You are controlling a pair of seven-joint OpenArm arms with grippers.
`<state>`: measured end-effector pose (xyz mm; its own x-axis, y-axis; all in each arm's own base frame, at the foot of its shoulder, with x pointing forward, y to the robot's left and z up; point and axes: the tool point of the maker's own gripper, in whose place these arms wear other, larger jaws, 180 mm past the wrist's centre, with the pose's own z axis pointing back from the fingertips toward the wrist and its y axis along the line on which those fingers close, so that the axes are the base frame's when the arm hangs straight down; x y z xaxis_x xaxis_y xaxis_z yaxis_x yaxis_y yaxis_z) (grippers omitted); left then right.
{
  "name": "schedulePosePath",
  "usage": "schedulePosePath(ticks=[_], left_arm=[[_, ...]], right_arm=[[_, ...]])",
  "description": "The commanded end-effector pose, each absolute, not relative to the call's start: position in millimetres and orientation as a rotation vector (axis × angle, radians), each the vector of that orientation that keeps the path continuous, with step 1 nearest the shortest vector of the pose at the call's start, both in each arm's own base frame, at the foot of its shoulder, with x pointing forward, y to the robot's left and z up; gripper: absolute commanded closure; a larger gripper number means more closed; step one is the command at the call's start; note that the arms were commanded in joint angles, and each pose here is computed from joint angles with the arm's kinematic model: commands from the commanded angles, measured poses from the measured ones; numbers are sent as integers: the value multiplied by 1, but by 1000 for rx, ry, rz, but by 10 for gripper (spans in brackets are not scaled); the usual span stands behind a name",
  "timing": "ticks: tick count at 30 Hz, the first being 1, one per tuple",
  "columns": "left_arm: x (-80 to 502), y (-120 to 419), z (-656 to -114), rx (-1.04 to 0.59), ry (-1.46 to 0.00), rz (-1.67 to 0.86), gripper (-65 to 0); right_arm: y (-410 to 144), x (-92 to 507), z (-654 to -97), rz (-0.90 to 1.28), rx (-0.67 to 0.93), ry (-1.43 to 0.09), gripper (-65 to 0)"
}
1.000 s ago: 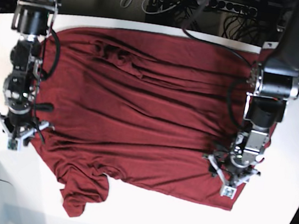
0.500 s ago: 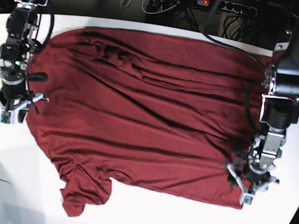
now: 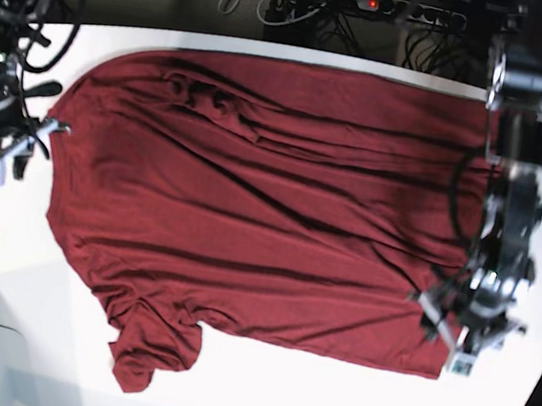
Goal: Layout the t-shirt on the table in an organized manner, then fold the t-shirt properly
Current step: 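Grasp the shirt edge with both grippers and drag it toward the table edge, then release and regrasp the shirt edge with the right gripper further inward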
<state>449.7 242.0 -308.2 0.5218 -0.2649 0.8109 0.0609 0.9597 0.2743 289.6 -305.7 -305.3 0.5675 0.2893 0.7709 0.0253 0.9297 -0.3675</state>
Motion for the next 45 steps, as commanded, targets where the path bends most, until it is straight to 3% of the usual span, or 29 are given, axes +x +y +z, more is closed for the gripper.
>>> schedulePosePath(ticks=[1,8,11,13,16,34,45], left_arm=[[444,254,-280,249,-1076,-177,-337],[329,274,-287,290,-986,-121,-346],[287,280,-303,312,-895,-121,-435],[261,280,-321,307,-832,-126,-531],[244,270,-336,271,-811,-191,-634],[165,318,-410,208,-603,-18,-630],[165,319,-428,179,-570,9,-629]], right_arm=[[-318,282,-292,160,-405,-967,-191],[-315,217,-310,234,-397,-818,-339],[-303,201,-323,223,-356,-785,-353],[-295,189,-335,214,-324,-754,-353],[-276,176,-350,192,-263,-726,-352],[-259,151,-366,149,-210,-686,-352],[-250,153,-368,133,-186,-710,-352]])
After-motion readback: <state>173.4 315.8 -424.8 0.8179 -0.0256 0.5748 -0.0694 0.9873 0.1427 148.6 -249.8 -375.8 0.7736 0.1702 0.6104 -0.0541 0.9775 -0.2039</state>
